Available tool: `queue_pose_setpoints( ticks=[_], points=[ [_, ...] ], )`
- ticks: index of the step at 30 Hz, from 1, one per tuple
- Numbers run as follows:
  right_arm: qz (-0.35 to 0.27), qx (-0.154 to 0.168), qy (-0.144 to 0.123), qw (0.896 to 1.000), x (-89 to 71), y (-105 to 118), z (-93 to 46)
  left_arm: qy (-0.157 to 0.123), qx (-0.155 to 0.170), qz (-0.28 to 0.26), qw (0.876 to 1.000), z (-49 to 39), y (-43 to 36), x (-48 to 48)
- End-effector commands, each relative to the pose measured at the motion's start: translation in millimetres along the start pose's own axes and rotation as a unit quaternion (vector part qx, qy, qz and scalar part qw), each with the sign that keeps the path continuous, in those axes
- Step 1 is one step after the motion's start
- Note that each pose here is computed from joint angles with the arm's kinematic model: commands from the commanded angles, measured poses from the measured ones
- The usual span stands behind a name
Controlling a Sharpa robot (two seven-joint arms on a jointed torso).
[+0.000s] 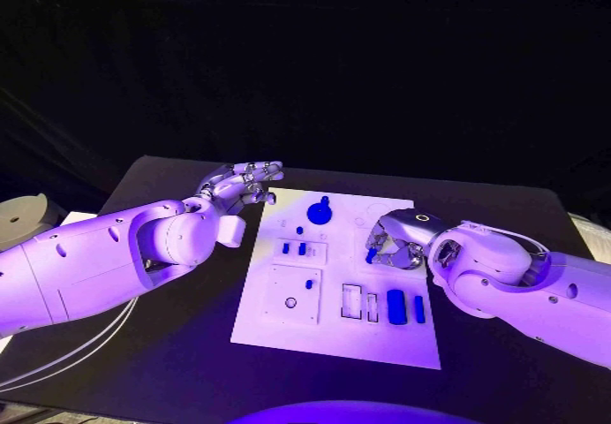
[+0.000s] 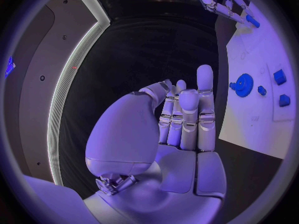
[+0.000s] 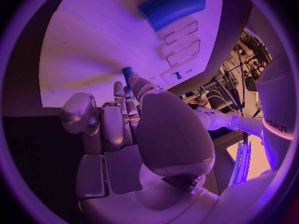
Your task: Assemble the parts on the task board
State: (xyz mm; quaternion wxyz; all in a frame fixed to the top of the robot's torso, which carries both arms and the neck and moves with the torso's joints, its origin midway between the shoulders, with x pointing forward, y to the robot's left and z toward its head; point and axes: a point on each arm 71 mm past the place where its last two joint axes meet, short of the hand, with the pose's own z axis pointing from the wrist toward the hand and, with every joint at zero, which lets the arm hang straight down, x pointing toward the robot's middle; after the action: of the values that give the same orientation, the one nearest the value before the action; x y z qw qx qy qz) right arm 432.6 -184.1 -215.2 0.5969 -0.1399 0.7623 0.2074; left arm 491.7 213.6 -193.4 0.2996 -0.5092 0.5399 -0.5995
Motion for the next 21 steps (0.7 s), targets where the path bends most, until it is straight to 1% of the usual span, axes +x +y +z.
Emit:
queue_pose_setpoints(
  ticks=[1,10,21],
  points=[
    [-0.006,-0.009,0.010,1.000,1.9,2.6,0.2,0.011,0.002,-0.002,1.000,0.4,-0.5,2.2],
    [-0.002,-0.017,0.002,1.000,1.4,7.0,2.2,0.011,0.001,-0.001,1.000,0.7,-0.4,2.2],
    [0.001,-0.012,0.005,1.000,2.4,7.5,4.1,0.011,0.000,-0.001,1.000,0.5,-0.3,2.1]
  ],
)
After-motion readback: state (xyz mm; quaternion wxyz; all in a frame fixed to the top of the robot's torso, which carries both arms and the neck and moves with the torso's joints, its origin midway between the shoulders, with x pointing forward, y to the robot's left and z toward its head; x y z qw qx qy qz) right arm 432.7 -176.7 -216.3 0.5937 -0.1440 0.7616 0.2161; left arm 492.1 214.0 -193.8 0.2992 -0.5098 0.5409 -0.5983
